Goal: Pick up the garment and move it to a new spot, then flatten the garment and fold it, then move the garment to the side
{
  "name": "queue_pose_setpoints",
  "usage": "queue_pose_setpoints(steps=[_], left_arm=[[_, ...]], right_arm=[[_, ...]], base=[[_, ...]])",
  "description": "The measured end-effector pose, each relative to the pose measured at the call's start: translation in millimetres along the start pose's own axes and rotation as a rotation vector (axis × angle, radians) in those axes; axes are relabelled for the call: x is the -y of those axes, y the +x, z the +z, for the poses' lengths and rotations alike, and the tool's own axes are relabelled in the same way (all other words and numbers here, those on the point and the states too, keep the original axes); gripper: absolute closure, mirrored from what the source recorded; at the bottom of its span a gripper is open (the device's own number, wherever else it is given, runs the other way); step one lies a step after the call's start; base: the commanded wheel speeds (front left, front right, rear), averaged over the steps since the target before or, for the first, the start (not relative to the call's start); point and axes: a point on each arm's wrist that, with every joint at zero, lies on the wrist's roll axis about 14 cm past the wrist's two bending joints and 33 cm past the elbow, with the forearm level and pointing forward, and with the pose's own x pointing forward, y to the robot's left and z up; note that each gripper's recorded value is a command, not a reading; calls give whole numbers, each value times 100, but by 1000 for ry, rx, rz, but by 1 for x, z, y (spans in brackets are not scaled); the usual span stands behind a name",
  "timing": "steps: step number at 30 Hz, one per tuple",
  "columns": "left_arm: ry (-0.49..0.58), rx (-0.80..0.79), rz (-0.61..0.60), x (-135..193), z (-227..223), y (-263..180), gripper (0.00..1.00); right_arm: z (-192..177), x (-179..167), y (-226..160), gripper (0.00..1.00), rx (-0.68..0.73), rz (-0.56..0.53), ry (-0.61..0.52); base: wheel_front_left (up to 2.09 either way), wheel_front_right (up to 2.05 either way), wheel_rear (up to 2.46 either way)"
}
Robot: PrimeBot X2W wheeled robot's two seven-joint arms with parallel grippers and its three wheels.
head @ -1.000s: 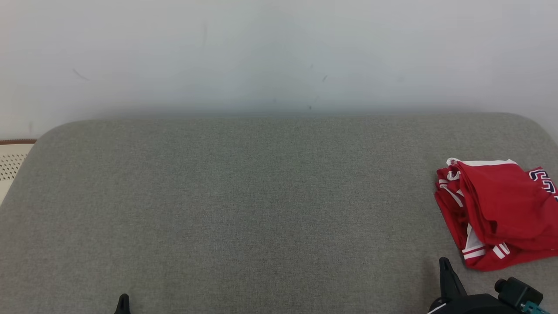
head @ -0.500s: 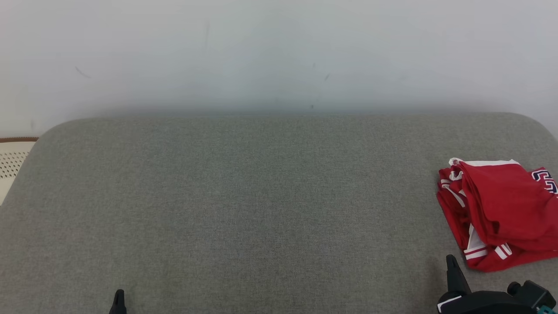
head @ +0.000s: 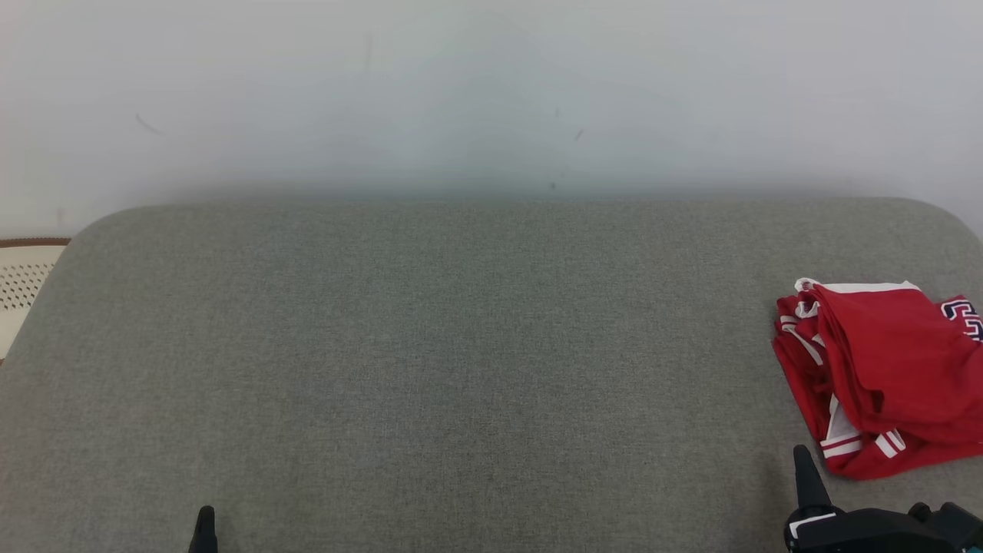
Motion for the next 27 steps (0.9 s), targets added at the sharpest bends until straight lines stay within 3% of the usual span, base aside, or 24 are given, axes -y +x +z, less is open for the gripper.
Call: queue_pose_setpoints(steps=[27], left_arm=[[-272,-11,-38,8,6,3,100]], right_arm=[[12,-9,7,100,21,29,294]], base=[[0,0,0]])
